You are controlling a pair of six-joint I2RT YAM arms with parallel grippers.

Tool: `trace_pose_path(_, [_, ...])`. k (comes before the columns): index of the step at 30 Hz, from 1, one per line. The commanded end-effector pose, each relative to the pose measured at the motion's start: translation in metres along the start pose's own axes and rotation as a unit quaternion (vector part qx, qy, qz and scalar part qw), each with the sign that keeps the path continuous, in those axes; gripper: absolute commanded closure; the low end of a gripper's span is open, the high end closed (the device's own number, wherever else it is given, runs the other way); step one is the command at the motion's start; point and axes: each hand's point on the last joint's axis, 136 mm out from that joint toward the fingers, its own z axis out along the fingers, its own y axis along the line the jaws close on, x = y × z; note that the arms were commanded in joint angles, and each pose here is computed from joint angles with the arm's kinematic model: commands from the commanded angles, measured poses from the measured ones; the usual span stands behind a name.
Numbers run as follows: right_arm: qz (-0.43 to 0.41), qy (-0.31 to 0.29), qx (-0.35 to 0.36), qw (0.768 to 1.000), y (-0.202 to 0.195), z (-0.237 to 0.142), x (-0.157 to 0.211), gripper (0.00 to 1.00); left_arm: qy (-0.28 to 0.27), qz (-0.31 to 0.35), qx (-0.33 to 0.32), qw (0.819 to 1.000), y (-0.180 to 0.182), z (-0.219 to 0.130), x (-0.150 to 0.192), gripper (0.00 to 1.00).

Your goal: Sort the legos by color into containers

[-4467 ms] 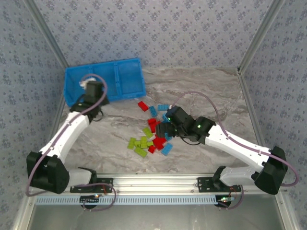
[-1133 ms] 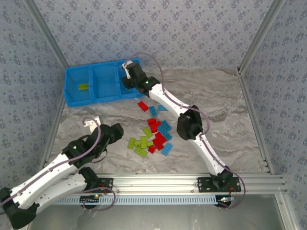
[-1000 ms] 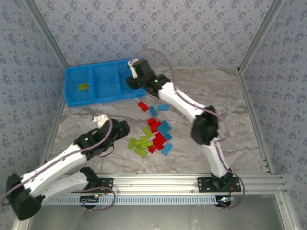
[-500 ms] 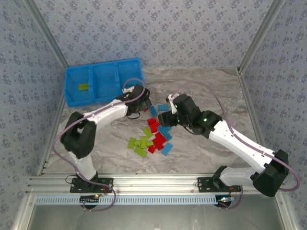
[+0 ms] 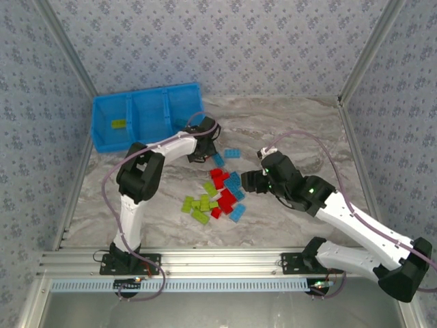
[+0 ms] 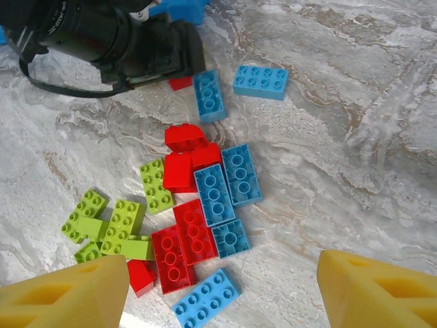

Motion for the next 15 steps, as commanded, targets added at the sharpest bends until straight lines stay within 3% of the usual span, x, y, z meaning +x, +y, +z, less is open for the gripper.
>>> trace_pose_path(1, [0.014,-0.001,0.021,1.0,-0.009,-0.003,0.003,0.24,0.016,0.013,-0.009,1.0,0.013,-0.009,0.009,0.44])
trace_pose_path(6, [0.017,-0.005,0.015,1.0,-0.003,-0.003,-0.002,0.24,0.019,0.011,0.012,1.0,0.022,-0.027,0.02,0.63])
trace_pose_path(9, [0.015,-0.007,0.008,1.0,0.003,-0.003,-0.004,0.23,0.0,0.016,0.044,0.999,0.024,-0.062,0.014,0.71])
trace_pose_path(12, [0.011,-0.011,0.008,1.0,0.007,-0.004,-0.008,0.23,-0.059,0.031,0.074,0.995,0.026,-0.117,-0.008,0.75])
trace_pose_path(15, [0.009,-0.013,0.005,1.0,0.011,-0.003,-0.009,0.23,-0.133,0.04,0.059,0.988,0.044,-0.162,-0.04,0.75])
